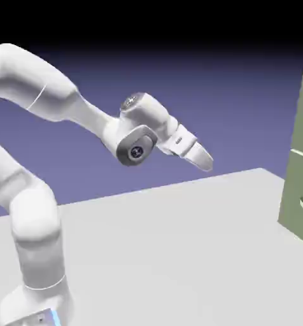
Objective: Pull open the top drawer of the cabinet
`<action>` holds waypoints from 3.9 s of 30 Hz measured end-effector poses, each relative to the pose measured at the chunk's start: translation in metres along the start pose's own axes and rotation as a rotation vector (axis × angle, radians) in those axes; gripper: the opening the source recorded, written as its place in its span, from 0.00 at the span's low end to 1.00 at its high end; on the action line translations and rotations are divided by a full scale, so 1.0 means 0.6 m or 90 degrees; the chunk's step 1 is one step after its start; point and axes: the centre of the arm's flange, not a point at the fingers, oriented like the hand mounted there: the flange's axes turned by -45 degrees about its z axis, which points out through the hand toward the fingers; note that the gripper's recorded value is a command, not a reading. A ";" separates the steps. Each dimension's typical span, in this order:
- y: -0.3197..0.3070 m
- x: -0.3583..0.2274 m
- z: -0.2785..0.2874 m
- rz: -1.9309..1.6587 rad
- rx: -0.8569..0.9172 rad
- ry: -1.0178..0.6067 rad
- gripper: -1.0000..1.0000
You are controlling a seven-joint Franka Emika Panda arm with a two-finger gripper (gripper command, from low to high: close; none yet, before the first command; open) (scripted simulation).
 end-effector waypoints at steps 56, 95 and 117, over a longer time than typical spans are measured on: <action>0.366 0.342 0.298 -0.631 -0.390 0.232 0.50; 0.115 0.399 0.296 -0.929 -0.407 0.380 0.00; 0.105 0.186 0.087 -0.929 -0.408 0.381 1.00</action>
